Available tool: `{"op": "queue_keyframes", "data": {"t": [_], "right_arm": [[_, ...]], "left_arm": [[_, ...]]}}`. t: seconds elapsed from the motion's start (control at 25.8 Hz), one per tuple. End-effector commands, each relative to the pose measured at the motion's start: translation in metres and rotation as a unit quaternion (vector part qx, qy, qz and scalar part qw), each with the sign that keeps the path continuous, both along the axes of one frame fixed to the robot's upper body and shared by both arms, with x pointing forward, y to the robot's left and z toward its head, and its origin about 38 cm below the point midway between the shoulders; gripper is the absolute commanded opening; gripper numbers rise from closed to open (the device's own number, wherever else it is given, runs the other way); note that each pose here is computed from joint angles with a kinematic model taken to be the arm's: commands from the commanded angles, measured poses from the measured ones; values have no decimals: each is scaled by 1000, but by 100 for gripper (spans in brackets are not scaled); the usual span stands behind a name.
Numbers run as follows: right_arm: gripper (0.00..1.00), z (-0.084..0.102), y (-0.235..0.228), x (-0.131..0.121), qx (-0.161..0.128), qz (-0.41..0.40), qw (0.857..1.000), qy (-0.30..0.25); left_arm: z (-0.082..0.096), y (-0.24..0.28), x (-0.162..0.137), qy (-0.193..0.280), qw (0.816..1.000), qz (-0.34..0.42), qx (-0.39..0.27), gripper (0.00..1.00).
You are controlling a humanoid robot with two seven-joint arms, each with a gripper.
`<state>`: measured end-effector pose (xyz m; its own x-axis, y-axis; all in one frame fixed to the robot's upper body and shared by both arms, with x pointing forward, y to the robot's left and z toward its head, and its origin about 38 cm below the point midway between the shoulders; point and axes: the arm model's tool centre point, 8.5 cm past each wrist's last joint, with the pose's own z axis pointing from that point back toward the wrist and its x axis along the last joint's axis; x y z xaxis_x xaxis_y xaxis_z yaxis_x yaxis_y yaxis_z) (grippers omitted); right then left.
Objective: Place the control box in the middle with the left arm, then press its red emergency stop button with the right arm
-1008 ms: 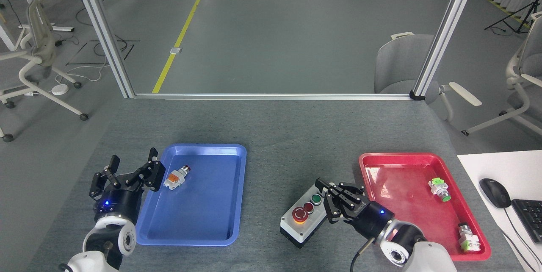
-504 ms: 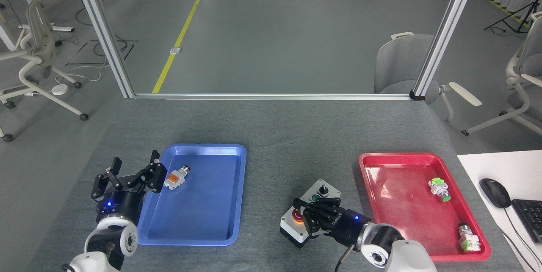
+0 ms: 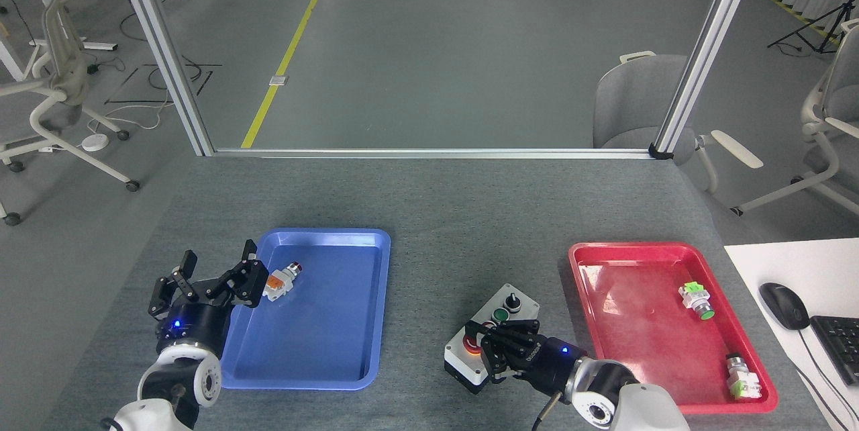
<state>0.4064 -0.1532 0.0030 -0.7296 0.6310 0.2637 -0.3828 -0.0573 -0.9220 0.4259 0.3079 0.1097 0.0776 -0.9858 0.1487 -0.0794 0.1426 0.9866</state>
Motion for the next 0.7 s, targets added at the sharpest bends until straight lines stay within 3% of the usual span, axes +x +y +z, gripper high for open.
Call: {"op": "queue_keyframes", "data": {"t": [0.0,0.19,0.31,0.43,0.54,0.66], "right_arm": [[0,-15,-1,-5,-32,10,999,39],[0,-8,-3,0,-1,-4,999,37],[3,14,-16,13,64,-40,997,23],[28,47,-35,35,146,-83,986,-1],[76,68,-61,47,209,-121,970,-22],[90,84,-77,56,222,-149,963,-38]], "left_arm": [[-4,-9,0,5,1000,-13,3,99],[-26,-53,-8,31,998,-60,-2,99],[-40,-71,-10,47,997,-60,-27,99],[-53,-74,-12,60,996,-56,-32,99],[-56,-71,-12,64,996,-55,-29,99],[-56,-72,-12,60,996,-54,-34,99]]}}
